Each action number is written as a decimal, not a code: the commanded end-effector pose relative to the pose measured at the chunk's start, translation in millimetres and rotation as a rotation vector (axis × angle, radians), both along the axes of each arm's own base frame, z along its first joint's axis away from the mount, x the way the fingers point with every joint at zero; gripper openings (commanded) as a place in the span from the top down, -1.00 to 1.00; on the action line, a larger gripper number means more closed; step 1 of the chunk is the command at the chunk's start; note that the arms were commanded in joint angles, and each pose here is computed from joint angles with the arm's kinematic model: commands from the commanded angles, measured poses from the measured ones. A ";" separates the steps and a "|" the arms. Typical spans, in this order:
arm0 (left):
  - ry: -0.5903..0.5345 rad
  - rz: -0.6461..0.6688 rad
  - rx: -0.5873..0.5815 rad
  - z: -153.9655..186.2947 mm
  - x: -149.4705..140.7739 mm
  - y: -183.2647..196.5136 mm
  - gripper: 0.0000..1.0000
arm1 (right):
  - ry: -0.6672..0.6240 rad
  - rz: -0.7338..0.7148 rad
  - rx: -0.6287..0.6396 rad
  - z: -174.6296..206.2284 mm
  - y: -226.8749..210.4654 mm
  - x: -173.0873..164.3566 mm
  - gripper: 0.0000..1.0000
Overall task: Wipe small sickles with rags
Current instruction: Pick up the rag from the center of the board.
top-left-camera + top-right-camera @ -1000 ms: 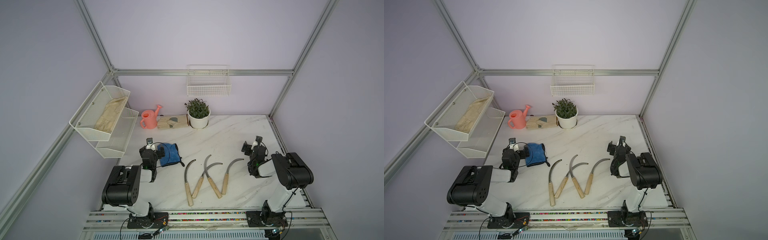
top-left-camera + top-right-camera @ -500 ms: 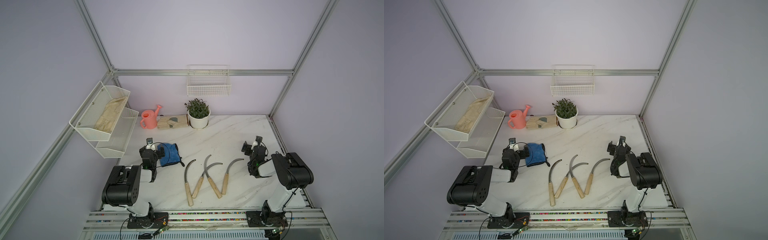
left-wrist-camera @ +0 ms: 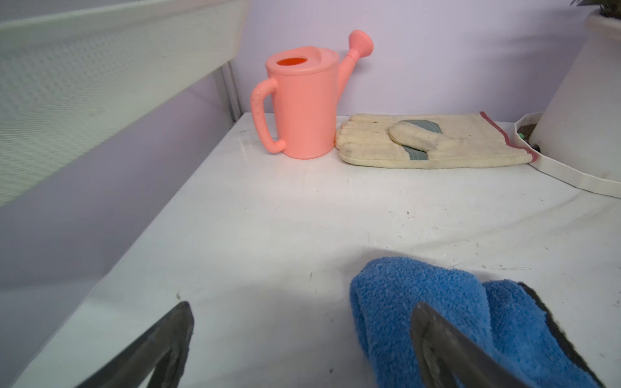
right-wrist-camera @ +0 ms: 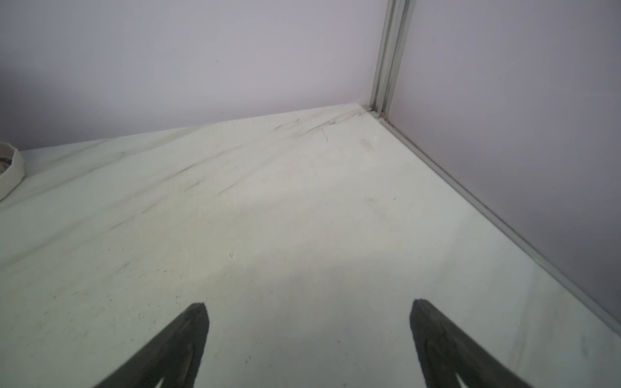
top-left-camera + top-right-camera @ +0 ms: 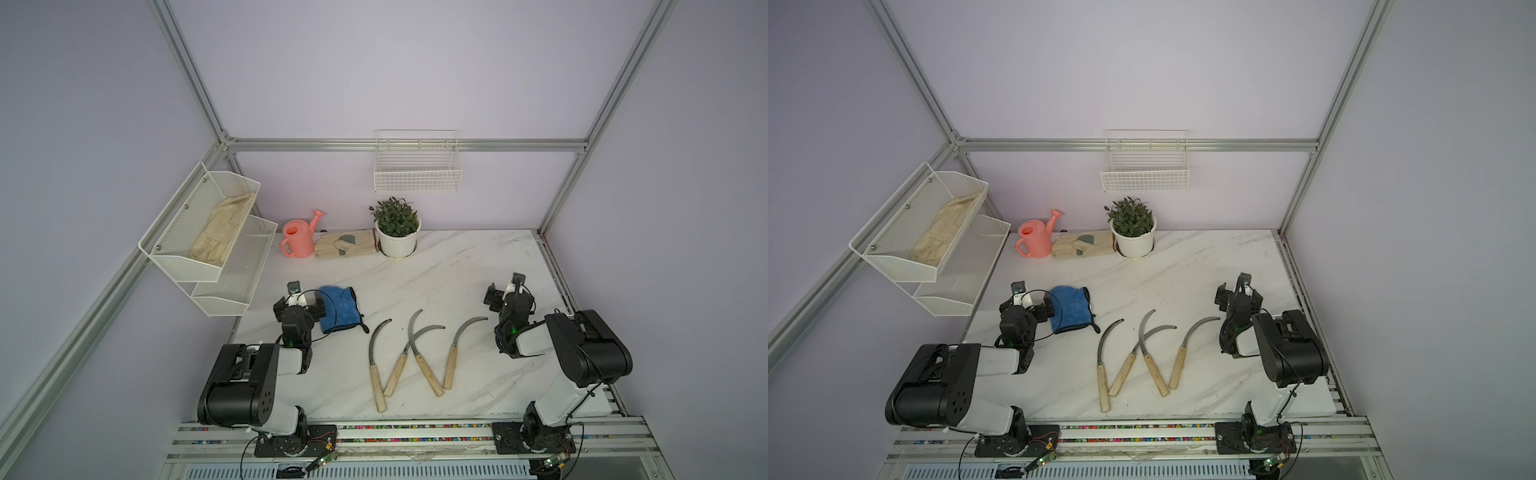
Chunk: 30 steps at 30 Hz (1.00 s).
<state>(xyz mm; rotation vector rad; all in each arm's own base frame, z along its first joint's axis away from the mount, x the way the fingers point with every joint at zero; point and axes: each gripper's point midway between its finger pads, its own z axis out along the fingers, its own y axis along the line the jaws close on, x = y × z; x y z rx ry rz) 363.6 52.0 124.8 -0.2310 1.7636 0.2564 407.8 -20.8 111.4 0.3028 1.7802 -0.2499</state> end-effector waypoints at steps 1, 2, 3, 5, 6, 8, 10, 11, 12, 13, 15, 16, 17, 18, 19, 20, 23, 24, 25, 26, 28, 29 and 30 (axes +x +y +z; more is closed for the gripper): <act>-0.209 0.106 -0.040 46.1 -32.0 16.1 -1.00 | -0.087 -0.118 0.043 54.3 -4.6 -10.1 -0.94; -0.238 0.113 -0.065 53.6 -37.5 16.9 -0.99 | -0.071 -0.116 0.087 59.4 -2.7 -10.8 -0.94; -0.266 0.135 -0.116 60.3 -43.6 19.5 -1.00 | -0.052 -0.122 0.157 68.9 -0.7 -12.9 -0.94; -0.293 0.106 -0.217 74.1 -49.9 13.4 -0.99 | -0.002 -0.057 0.256 79.6 13.8 -17.8 -0.94; -0.287 0.074 -0.269 80.6 -52.3 7.1 -1.00 | -0.017 0.023 0.298 89.7 26.9 -18.8 -0.94; -0.273 -0.010 -0.338 94.2 -58.6 -8.2 -1.00 | -0.063 0.254 0.337 112.4 62.8 -24.3 -0.94; -0.314 -0.182 -0.322 115.2 -66.3 -35.1 -0.99 | -0.149 0.493 0.343 143.0 97.2 -40.5 -0.94; -0.352 -0.239 -0.313 124.2 -71.0 -43.3 -1.00 | -0.203 0.555 0.345 157.0 104.8 -48.4 -0.94; -0.382 -0.265 -0.344 129.7 -75.9 -47.4 -0.99 | -0.266 0.581 0.370 172.5 106.5 -56.4 -0.94; -0.388 -0.266 -0.381 131.8 -79.5 -47.9 -0.99 | -0.316 0.552 0.443 184.2 100.7 -61.4 -0.94; -0.348 -0.270 -0.397 136.1 -82.2 -50.1 -0.99 | -0.295 0.511 0.568 195.1 96.5 -64.0 -0.94; -0.330 -0.263 -0.400 141.3 -82.6 -49.6 -0.99 | -0.236 0.549 0.555 198.6 104.7 -63.7 -0.94; -0.287 -0.233 -0.421 138.2 -82.3 -46.4 -0.99 | -0.188 0.595 0.537 204.8 114.1 -62.4 -0.94; -0.261 -0.187 -0.450 135.8 -82.0 -40.5 -1.00 | -0.155 0.638 0.550 208.1 123.0 -60.5 -0.94; -0.237 -0.126 -0.491 131.0 -82.4 -32.7 -1.00 | -0.138 0.645 0.587 211.0 126.4 -58.3 -0.94; -0.198 -0.043 -0.530 124.6 -85.1 -22.6 -1.00 | -0.116 0.625 0.626 212.5 126.1 -56.0 -0.94; -0.126 0.101 -0.562 120.3 -98.2 -5.1 -1.00 | -0.142 0.613 0.631 223.2 122.7 -58.3 -0.94; -0.119 0.133 -0.547 122.6 -103.8 -0.1 -0.99 | -0.161 0.571 0.656 222.7 115.5 -61.0 -0.94; -0.116 0.153 -0.527 124.1 -107.9 3.8 -0.99 | -0.169 0.513 0.695 217.6 106.6 -63.6 -0.94; -0.114 0.161 -0.498 123.8 -111.5 6.3 -0.99 | -0.159 0.451 0.738 206.9 98.2 -67.1 -0.94; -0.107 0.194 -0.466 118.5 -118.8 12.5 -0.99 | -0.182 0.506 0.706 211.1 102.9 -73.6 -0.94; -0.100 0.232 -0.473 113.8 -124.9 17.1 -1.00 | -0.188 0.633 0.678 220.4 122.3 -78.4 -0.94; -0.100 0.244 -0.473 112.3 -128.3 18.8 -1.00 | -0.170 0.707 0.682 221.3 139.1 -79.2 -0.94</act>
